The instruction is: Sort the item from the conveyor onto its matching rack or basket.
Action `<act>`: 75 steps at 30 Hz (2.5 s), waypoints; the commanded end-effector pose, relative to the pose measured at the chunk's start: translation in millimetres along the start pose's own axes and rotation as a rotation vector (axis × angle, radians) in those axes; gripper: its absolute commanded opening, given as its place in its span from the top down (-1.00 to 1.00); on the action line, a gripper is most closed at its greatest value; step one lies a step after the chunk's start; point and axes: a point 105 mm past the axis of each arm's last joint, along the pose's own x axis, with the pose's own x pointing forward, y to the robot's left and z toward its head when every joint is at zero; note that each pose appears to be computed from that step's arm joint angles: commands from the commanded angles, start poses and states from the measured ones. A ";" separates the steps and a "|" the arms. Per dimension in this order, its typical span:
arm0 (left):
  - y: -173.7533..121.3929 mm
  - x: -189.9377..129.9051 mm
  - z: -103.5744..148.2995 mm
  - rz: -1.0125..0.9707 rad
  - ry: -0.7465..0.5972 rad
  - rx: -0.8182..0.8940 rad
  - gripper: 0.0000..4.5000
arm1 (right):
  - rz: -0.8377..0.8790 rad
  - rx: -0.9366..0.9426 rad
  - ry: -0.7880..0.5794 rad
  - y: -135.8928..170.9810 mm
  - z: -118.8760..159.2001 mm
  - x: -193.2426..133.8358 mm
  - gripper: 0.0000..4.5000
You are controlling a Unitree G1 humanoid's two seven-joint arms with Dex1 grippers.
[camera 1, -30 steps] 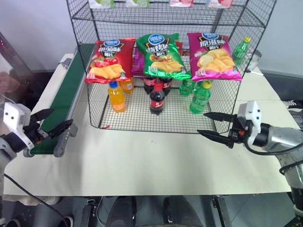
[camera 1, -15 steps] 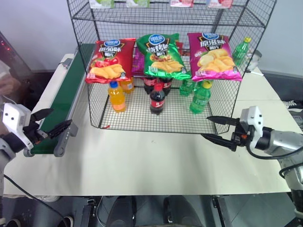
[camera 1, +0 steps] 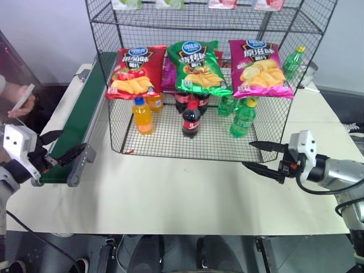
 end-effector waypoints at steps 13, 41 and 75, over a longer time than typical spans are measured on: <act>0.2 5.1 8.8 -0.013 -0.030 0.042 -1.00 | -0.010 -0.044 -0.012 -3.1 -0.7 -5.2 -0.54; -14.0 12.6 -1.1 -0.049 -0.071 0.014 -1.00 | 0.008 -0.080 -0.012 -5.9 7.0 1.5 -0.54; -19.7 2.4 0.5 -0.062 -0.096 -0.043 -1.00 | 0.050 -0.077 -0.028 -5.5 9.7 16.6 -0.54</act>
